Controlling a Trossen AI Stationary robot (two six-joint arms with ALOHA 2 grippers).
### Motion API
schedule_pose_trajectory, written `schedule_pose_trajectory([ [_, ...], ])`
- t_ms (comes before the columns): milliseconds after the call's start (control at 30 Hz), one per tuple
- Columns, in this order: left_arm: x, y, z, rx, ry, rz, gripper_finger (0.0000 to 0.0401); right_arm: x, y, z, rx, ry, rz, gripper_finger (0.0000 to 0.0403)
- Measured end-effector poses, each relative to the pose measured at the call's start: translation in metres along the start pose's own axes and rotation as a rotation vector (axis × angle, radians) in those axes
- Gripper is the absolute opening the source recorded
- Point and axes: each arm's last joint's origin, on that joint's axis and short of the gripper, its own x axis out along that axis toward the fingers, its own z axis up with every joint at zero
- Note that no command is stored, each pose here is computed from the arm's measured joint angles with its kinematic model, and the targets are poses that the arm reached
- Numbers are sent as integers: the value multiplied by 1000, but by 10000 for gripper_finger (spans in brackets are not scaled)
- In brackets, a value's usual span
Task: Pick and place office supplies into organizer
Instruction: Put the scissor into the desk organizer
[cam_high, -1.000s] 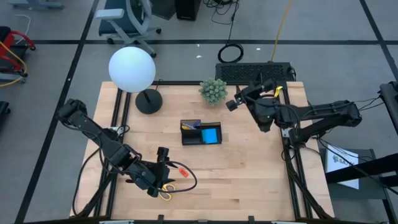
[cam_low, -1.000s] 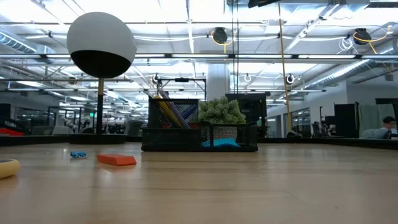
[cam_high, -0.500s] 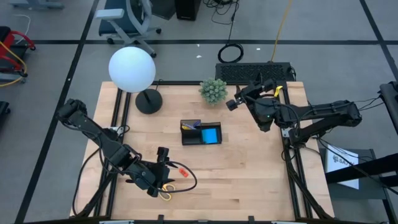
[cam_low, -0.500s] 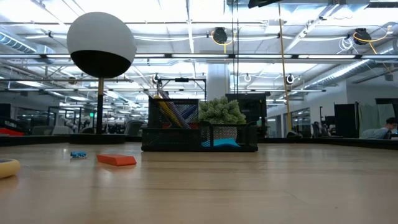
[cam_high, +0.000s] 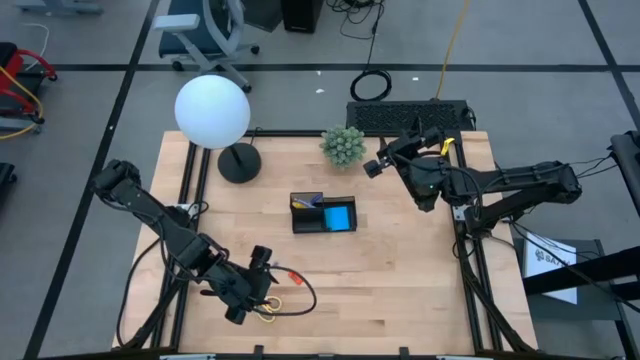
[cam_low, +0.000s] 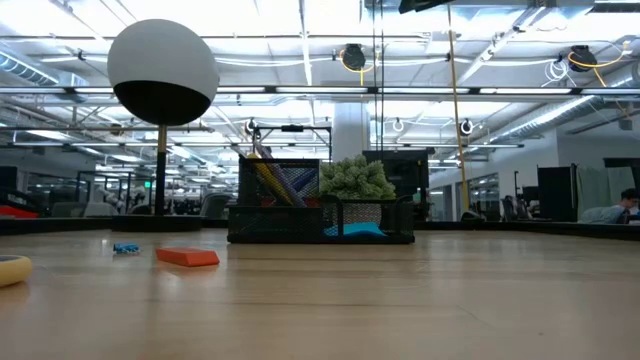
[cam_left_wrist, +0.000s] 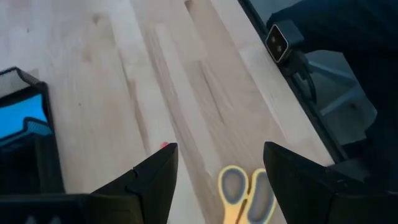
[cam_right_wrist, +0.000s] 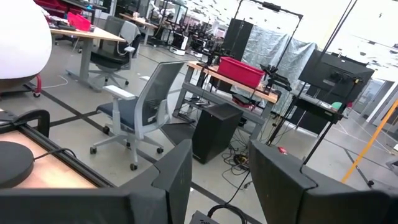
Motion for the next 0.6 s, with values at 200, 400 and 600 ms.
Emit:
schedule_pose_trajectory([
  [200, 4, -4, -1, -10, 15, -10, 243, 0, 0, 0, 0, 0, 0, 152],
  [400, 21, -8, -6, -19, 76, -17, 243, 0, 0, 0, 0, 0, 0, 150],
  [600, 44, -10, -14, -37, 166, -8, 243, 0, 0, 0, -1, 0, 0, 149],
])
